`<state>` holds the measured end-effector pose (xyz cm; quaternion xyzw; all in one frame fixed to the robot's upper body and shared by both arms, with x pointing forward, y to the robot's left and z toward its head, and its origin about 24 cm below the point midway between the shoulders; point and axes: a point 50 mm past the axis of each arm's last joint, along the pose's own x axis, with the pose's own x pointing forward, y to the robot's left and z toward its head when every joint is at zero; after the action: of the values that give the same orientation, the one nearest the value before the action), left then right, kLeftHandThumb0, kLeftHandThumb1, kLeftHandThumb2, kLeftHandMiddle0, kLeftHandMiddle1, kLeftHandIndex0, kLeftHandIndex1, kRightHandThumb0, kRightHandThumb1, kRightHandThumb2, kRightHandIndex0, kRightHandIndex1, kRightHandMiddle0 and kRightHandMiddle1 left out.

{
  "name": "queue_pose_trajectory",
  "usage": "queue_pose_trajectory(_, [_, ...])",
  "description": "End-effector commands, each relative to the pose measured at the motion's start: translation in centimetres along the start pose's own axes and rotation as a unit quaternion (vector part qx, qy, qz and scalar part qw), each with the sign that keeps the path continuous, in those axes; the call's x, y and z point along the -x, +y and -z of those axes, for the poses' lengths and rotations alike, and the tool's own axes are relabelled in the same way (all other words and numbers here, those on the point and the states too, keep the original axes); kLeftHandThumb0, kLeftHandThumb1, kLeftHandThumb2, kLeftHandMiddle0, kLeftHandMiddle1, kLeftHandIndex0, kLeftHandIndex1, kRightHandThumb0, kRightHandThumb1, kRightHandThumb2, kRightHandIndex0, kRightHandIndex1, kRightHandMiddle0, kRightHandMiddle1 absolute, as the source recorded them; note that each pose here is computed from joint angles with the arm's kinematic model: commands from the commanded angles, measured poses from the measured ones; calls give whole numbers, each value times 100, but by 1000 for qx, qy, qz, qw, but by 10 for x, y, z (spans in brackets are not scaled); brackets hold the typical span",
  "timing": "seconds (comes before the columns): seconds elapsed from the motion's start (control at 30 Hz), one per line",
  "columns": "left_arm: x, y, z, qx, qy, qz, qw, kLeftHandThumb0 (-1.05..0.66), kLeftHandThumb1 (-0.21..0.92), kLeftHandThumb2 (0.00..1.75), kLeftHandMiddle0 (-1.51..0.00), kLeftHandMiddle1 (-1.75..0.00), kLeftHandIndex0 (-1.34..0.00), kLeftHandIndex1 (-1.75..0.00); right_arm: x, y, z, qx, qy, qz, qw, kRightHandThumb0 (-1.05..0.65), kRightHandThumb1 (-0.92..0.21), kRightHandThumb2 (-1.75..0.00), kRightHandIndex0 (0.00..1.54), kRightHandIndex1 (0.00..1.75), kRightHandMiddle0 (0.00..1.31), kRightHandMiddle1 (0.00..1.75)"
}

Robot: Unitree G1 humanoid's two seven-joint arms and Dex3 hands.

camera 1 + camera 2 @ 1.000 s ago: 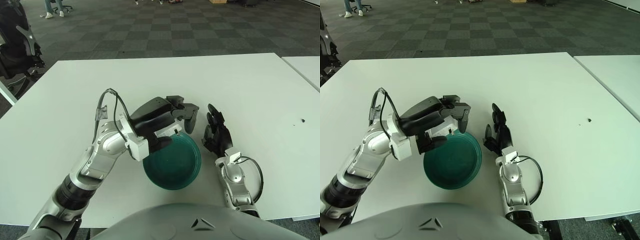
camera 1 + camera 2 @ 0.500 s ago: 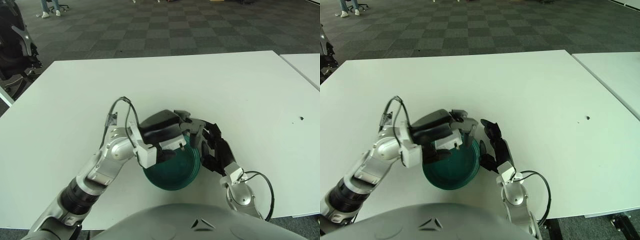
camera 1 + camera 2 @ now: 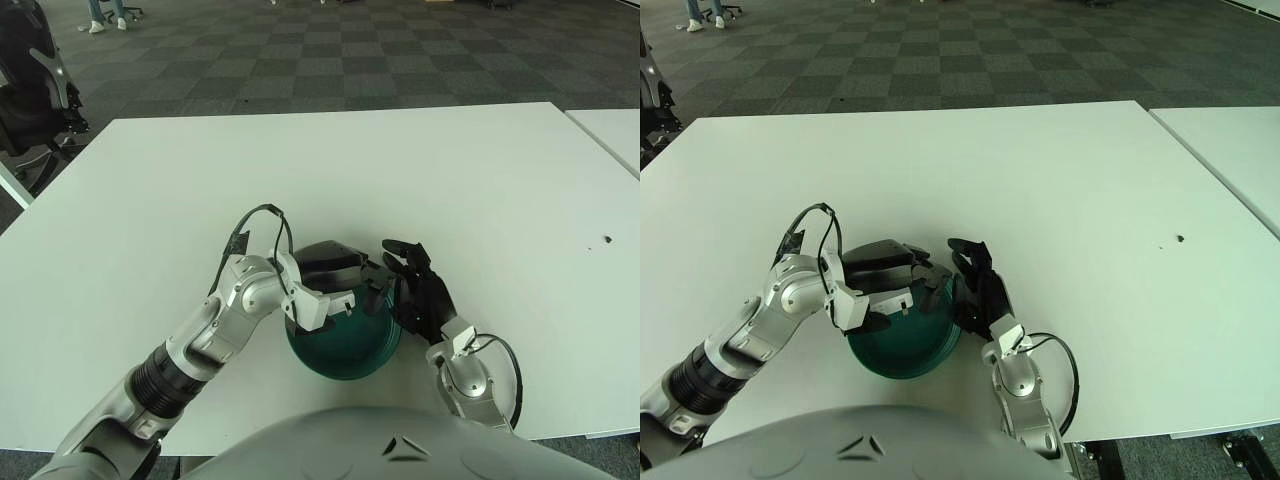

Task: Put the charger into the plate.

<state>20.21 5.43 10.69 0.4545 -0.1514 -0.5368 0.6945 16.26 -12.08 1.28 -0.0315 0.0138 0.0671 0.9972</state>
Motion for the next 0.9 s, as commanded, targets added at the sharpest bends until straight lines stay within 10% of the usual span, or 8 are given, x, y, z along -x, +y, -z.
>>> queue_pose_trajectory(0.0, [2, -1, 1, -23, 10, 12, 1000, 0, 34, 126, -58, -170, -43, -169, 11, -8, 24, -1, 62, 5, 998, -86, -92, -99, 37, 1, 0, 70])
queue_pose_trajectory(0.13, [8, 3, -3, -42, 14, 16, 999, -1, 47, 107, -53, -166, -38, -162, 10, -9, 21, 60, 72, 5, 996, -85, -92, -100, 35, 1, 0, 66])
queue_pose_trajectory(0.2, [10, 6, -5, -49, 15, 18, 999, -1, 63, 82, -49, -158, -34, -158, -2, 33, 19, 140, 91, 55, 984, -86, -92, -98, 28, 0, 0, 58])
queue_pose_trajectory(0.37, [11, 10, -8, -49, 13, 26, 998, -54, 81, 37, -38, -120, -23, -135, -44, 33, 12, 143, 81, 31, 986, -47, -91, -61, 27, 100, 16, 153])
queue_pose_trajectory(0.6, [11, 8, -8, -37, 19, 41, 998, -77, 91, 26, -38, -88, -9, -112, -4, -41, 37, 181, 108, 0, 977, -74, -92, -71, 18, 31, 2, 82])
queue_pose_trajectory(0.67, [10, 8, -8, -34, 19, 41, 998, -78, 91, 26, -38, -85, -8, -111, -40, -21, 31, 149, 98, -19, 984, -77, -92, -75, 19, 20, 1, 73])
queue_pose_trajectory(0.8, [11, 8, -9, -26, 14, 41, 999, -83, 92, 32, -36, -62, -5, -100, 30, -15, 29, 234, 63, -9, 970, -84, -92, -83, 16, 7, 0, 53])
queue_pose_trajectory(0.87, [11, 8, -9, -19, 6, 36, 999, -86, 92, 36, -35, -56, -3, -98, 24, 14, 12, 189, -26, 5, 982, -81, -92, -79, 24, 31, 4, 77])
